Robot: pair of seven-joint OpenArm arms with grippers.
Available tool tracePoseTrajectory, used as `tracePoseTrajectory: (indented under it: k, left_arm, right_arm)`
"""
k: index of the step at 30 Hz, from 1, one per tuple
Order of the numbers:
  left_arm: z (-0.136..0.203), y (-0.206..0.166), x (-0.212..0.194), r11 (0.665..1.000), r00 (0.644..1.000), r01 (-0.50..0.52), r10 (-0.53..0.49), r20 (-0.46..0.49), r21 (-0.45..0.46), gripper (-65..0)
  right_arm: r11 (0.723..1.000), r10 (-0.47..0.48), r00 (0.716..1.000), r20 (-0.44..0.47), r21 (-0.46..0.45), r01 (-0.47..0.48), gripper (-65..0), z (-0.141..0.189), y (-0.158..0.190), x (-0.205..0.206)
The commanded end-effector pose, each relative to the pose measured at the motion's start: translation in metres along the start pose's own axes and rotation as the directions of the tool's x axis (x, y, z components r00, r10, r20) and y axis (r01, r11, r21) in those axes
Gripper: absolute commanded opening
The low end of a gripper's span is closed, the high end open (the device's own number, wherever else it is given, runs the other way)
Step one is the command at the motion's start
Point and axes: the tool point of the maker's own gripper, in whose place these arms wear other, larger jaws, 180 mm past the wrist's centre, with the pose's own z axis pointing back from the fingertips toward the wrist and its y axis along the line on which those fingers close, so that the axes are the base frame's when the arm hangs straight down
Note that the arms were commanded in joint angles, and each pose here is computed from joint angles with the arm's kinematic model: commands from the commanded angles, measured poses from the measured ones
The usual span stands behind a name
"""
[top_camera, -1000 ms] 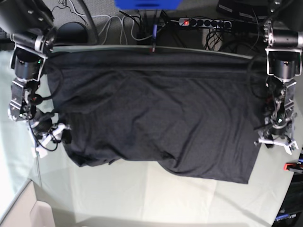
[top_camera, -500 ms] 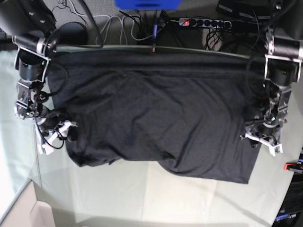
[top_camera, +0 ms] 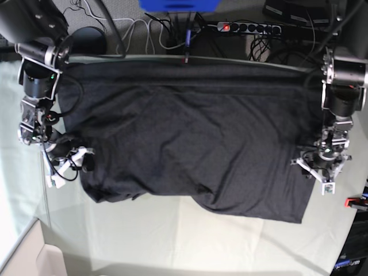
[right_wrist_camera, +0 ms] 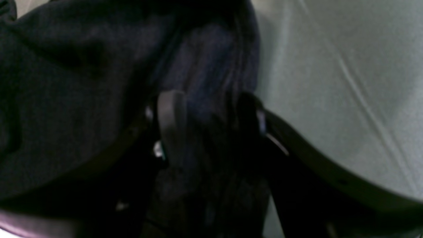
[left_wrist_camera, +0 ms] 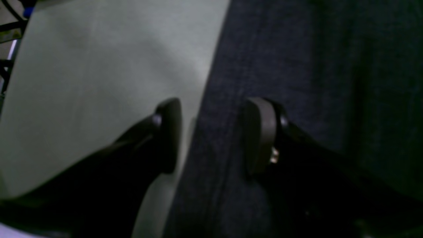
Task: Layout the t-shirt on the table in an organized manner, then fold the t-shirt properly
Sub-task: 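Lower both grippers along the shirt sides and grasp the side edges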
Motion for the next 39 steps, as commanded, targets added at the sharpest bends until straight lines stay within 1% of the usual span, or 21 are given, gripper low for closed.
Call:
tracePoseTrajectory:
  k: [1,4,6,8,12,13,15,16,17,19,20,23,24,30,33,36,39]
  left_arm:
    - [-0.001,0.006,0.021,1.0,0.999,0.002,-0.002,0.044,0.008,-34.7]
    - [-0.001,0.004,0.018,1.0,0.999,0.003,-0.003,0.039,0.005,-34.8]
    - [-0.001,-0.004,0.008,1.0,1.0,0.002,-0.002,0.024,-0.007,-35.1]
    - [0.0,-0.004,0.005,1.0,1.0,0.003,-0.003,0.018,-0.007,-35.2]
    - [0.003,-0.001,-0.022,1.0,0.999,-0.001,0.001,-0.034,-0.001,-35.6]
    - [0.003,-0.001,-0.026,1.0,0.999,-0.002,0.002,-0.041,0.0,-37.0]
    - [0.004,0.001,-0.03,1.0,1.0,-0.006,0.006,-0.021,0.003,-42.1]
    - [0.006,0.001,-0.036,1.0,1.0,-0.005,0.005,-0.01,0.005,-45.7]
    - [0.008,0.001,-0.039,1.0,1.0,-0.003,0.003,0.007,0.004,-50.2]
    - [0.009,0.002,-0.038,1.0,0.999,-0.005,0.004,0.04,0.008,-61.9]
    - [0.01,0.001,-0.039,1.0,0.999,-0.004,0.004,0.043,0.006,-65.0]
    - [0.01,0.001,-0.04,1.0,0.999,-0.004,0.004,0.045,0.005,-64.1]
    - [0.01,0.0,-0.039,1.0,0.999,-0.004,0.003,0.048,0.004,-65.0]
    - [0.01,0.001,-0.035,1.0,0.998,-0.013,0.013,0.058,0.005,-65.0]
    - [0.009,0.002,-0.02,0.998,0.993,-0.067,0.066,0.097,0.006,-65.0]
    - [0.01,0.002,-0.002,0.991,0.981,-0.133,0.132,0.144,-0.003,-65.0]
    - [0.012,0.01,0.007,0.989,0.975,-0.15,0.148,0.168,0.002,-65.0]
  right_arm:
    - [1.0,0.013,1.0,0.014,-0.001,-0.013,-37.9,0.002,-0.003,0.011]
    - [1.0,0.012,1.0,0.013,-0.001,-0.012,-37.9,0.002,-0.003,0.01]
    - [1.0,0.012,1.0,0.011,-0.001,-0.012,-37.9,0.002,-0.003,0.009]
    - [1.0,0.012,1.0,0.011,-0.001,-0.012,-37.9,0.002,-0.003,0.009]
    - [1.0,0.012,1.0,0.011,-0.001,-0.012,-37.9,0.002,-0.003,0.009]
    - [1.0,0.012,1.0,0.011,-0.001,-0.012,-37.9,0.002,-0.003,0.009]
    - [1.0,0.012,1.0,0.01,-0.001,-0.012,-37.9,0.002,-0.003,0.008]
    - [1.0,0.012,1.0,0.01,-0.001,-0.012,-37.9,0.002,-0.003,0.008]
    - [1.0,0.012,1.0,0.01,-0.001,-0.012,-37.9,0.002,-0.003,0.008]
    - [1.0,0.012,1.0,0.01,-0.001,-0.012,-38.0,0.002,-0.003,0.008]
    - [1.0,0.012,1.0,0.01,-0.001,-0.012,-38.1,0.002,-0.003,0.008]
    - [1.0,0.012,1.0,0.011,-0.001,-0.012,-38.1,0.002,-0.003,0.009]
    - [1.0,0.012,1.0,0.011,-0.001,-0.012,-38.1,0.002,-0.003,0.009]
    - [1.0,0.011,1.0,0.01,0.0,-0.011,-38.1,0.001,-0.002,0.009]
    - [1.0,0.011,1.0,0.01,0.0,-0.011,-38.0,0.001,-0.002,0.009]
    - [1.0,0.011,1.0,0.007,0.0,-0.011,-38.0,0.001,-0.002,0.008]
    - [1.0,0.011,1.0,0.007,0.0,-0.011,-38.0,0.001,-0.002,0.008]
